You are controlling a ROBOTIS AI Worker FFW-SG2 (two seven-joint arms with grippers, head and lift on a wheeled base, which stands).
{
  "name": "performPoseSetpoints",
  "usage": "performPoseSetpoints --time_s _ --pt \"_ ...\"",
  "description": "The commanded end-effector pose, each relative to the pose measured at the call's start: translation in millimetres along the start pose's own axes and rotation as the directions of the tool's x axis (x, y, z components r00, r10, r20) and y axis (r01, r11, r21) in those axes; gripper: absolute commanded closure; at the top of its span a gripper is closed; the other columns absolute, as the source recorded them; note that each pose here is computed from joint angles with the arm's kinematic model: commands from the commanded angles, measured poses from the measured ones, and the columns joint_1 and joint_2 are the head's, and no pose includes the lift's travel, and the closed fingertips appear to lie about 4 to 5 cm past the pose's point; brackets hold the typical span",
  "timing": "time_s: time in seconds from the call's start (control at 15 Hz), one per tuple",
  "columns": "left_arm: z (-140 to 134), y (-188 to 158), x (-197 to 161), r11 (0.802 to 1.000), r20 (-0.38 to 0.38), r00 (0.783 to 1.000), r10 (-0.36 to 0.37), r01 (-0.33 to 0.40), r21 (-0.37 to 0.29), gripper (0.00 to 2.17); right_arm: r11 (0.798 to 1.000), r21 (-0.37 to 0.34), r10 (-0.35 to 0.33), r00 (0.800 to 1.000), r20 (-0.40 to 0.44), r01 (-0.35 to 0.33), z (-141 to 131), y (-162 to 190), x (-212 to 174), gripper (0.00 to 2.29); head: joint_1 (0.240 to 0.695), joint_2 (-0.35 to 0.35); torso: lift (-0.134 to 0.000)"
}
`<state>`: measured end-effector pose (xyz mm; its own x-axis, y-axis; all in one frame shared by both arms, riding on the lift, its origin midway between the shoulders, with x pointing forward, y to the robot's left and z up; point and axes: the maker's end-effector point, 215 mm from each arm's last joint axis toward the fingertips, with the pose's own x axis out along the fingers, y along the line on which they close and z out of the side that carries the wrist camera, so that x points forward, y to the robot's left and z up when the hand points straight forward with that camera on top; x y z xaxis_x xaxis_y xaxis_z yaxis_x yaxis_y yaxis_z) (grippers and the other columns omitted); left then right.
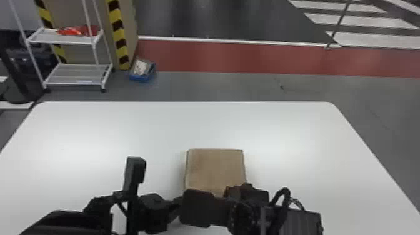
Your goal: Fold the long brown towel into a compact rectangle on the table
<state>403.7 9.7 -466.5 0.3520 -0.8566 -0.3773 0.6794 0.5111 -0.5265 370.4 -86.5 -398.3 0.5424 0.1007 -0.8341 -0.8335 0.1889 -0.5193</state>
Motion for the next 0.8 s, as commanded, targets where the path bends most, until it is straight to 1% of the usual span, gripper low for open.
performPoseSetpoints --time_s 0.0,0.13,0.2,0.33,0.47,0.6,0.67,0.73 --pt "0 0 0 1.0 0.0 1.0 -0.001 0.001 0.001 1.92 1.0 -0.002 0.006 1.0 -0.007 -0.006 -3 3 0 0.83 0.695 -0.112 -0.125" --pt "0 0 0 1.0 0.0 1.0 -0.001 0.001 0.001 1.92 1.0 0.001 0.009 1.0 -0.006 -0.009 -3 7 -1 0.39 0.695 -0.116 -0.125" --pt "0 0 0 1.0 0.0 1.0 -0.001 0.001 0.001 1.91 1.0 0.006 0.001 1.0 0.001 -0.001 -3 4 -5 0.32 0.695 -0.117 -0.125" --pt "0 0 0 1.0 -0.001 1.0 -0.001 0.001 0.0 1.92 1.0 0.008 -0.009 1.0 0.015 0.008 -1 1 -11 0.3 0.695 -0.118 -0.125" --pt "1 -1 1 1.0 0.0 1.0 -0.004 0.004 0.002 1.92 0.999 0.029 -0.015 1.0 0.028 0.014 -2 -4 -16 0.3 0.695 -0.119 -0.125" --pt "1 -1 1 1.0 0.0 1.0 -0.005 0.005 0.003 1.92 0.995 0.088 -0.044 0.999 0.031 0.041 -12 -25 -21 0.31 0.695 -0.119 -0.125" --pt "2 -2 1 1.0 0.0 1.0 -0.006 0.006 0.004 1.92 0.992 0.116 -0.05 0.998 0.031 0.046 -17 -34 -20 0.42 0.695 -0.122 -0.125" --pt "2 -2 1 1.0 0.0 1.0 -0.008 0.008 0.004 1.92 0.985 0.167 -0.045 0.998 0.05 0.037 -21 -45 -19 0.55 0.695 -0.134 -0.125"
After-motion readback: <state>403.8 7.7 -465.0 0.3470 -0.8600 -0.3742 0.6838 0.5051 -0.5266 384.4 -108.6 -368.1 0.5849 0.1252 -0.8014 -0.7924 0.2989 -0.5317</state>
